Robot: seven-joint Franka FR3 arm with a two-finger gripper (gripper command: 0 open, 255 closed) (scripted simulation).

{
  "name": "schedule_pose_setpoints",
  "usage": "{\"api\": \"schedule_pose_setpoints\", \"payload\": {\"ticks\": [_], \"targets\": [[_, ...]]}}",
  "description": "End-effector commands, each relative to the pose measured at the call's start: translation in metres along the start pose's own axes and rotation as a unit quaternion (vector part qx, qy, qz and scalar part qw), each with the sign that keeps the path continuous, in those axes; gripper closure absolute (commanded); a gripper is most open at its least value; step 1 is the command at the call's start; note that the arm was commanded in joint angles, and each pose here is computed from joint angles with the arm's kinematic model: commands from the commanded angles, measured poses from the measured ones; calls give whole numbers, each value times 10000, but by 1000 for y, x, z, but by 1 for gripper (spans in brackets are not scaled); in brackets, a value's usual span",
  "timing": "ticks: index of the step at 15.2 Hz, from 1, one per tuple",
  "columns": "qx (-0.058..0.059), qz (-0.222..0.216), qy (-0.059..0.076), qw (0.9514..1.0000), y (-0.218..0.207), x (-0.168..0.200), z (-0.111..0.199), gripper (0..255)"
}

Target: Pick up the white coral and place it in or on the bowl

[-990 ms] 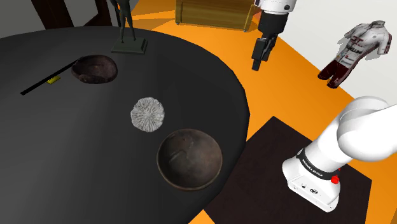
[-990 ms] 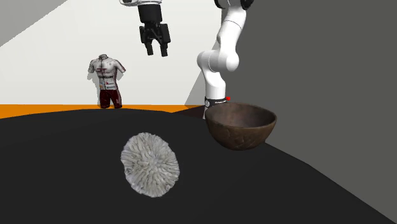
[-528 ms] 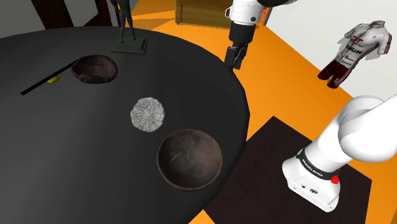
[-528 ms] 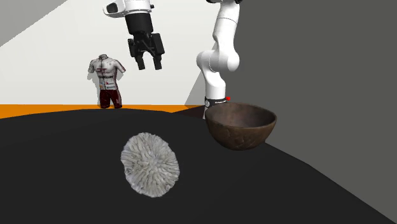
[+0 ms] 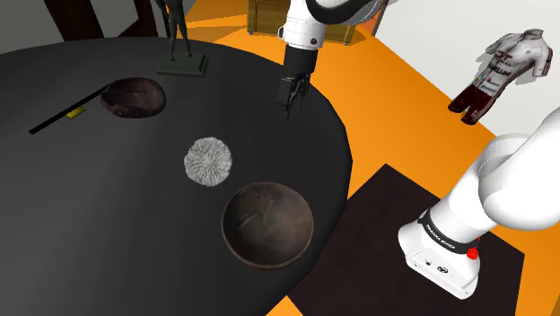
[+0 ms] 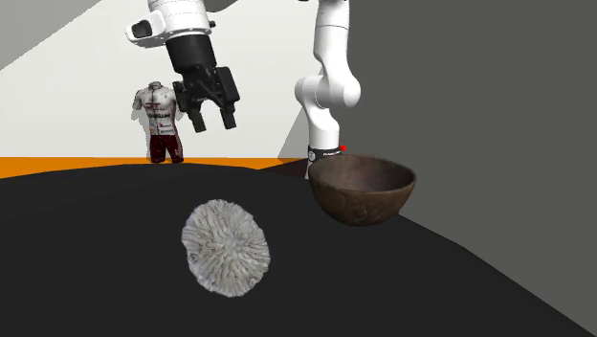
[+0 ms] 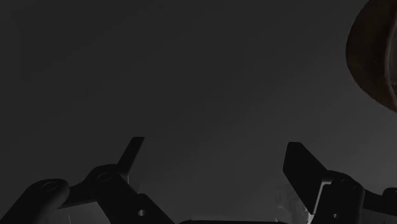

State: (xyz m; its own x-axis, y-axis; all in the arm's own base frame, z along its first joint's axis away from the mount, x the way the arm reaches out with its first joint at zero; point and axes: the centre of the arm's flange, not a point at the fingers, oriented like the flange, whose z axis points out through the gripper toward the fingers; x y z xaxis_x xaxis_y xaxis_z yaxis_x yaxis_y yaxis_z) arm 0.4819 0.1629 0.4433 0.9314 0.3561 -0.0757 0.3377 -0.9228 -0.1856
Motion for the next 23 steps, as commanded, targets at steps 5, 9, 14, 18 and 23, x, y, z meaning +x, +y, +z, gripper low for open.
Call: {"api": "schedule_pose_setpoints", "payload": {"ticks": [5, 9, 14, 18, 23], "targets": [[398, -383, 62, 9985, -34, 58, 28, 0], [660, -638, 101, 9957, -59, 96, 44, 0], [985, -955, 150, 9904, -95, 141, 63, 0], [1012, -981, 154, 9899, -101, 145, 80, 0], [1012, -981, 154, 9899, -106, 145, 103, 0]]}}
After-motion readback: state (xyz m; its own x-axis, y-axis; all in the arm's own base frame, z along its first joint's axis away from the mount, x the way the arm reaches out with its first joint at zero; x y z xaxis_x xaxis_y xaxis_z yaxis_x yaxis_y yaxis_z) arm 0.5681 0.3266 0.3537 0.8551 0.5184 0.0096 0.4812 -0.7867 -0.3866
